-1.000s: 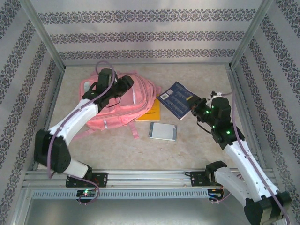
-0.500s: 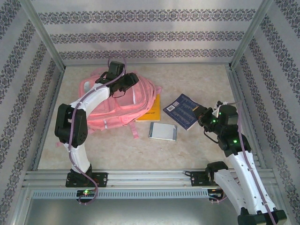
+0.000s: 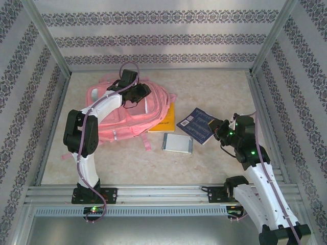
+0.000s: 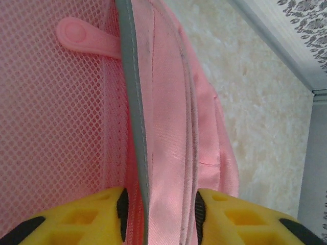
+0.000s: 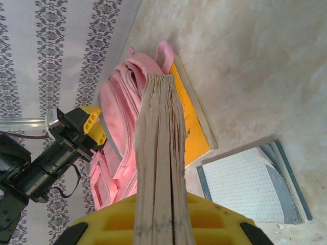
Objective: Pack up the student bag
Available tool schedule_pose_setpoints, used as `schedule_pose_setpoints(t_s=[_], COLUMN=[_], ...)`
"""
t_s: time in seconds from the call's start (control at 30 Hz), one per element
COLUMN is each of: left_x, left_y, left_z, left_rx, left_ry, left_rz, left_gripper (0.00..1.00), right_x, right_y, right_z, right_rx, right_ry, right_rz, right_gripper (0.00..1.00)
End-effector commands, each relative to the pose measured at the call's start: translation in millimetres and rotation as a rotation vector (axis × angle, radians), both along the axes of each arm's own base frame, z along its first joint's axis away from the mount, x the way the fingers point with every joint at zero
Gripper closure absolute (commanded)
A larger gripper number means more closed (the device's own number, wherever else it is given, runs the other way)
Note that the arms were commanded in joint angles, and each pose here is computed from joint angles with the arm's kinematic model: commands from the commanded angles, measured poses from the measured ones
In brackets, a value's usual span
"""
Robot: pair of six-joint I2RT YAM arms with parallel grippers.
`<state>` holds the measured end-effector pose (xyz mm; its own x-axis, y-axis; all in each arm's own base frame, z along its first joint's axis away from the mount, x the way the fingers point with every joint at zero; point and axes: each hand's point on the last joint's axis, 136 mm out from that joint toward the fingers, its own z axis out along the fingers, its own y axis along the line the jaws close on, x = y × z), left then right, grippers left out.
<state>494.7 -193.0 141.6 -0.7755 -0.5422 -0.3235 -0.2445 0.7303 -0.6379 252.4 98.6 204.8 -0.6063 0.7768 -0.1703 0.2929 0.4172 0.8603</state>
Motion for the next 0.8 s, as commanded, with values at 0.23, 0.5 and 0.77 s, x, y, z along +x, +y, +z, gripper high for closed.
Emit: schedule_pose_setpoints(t_s=[0.23, 0.5, 0.77], left_x=[-2.7, -40.3, -106.4], left_y=[-14.9, -9.8, 1.9], left_z=[-3.0, 70.4, 142.9], left_rx=[-0.027, -0.006, -0.070], left_ry=[0.029, -0.063, -0.135], left_rz=[-0.066, -0.176, -0.216], left_gripper=[0.94, 1.00, 1.00], right_x=[10.8, 19.6, 34.8], right_y=[6.5, 12.7, 19.4], right_z=[17.5, 39.7, 68.1], right_rx=[0.048, -0.147, -0.317], right_ry=[-0.067, -0.092, -0.169], right_rz=[0.018, 0.114, 0.177], right_gripper=[1.00, 1.00, 1.00])
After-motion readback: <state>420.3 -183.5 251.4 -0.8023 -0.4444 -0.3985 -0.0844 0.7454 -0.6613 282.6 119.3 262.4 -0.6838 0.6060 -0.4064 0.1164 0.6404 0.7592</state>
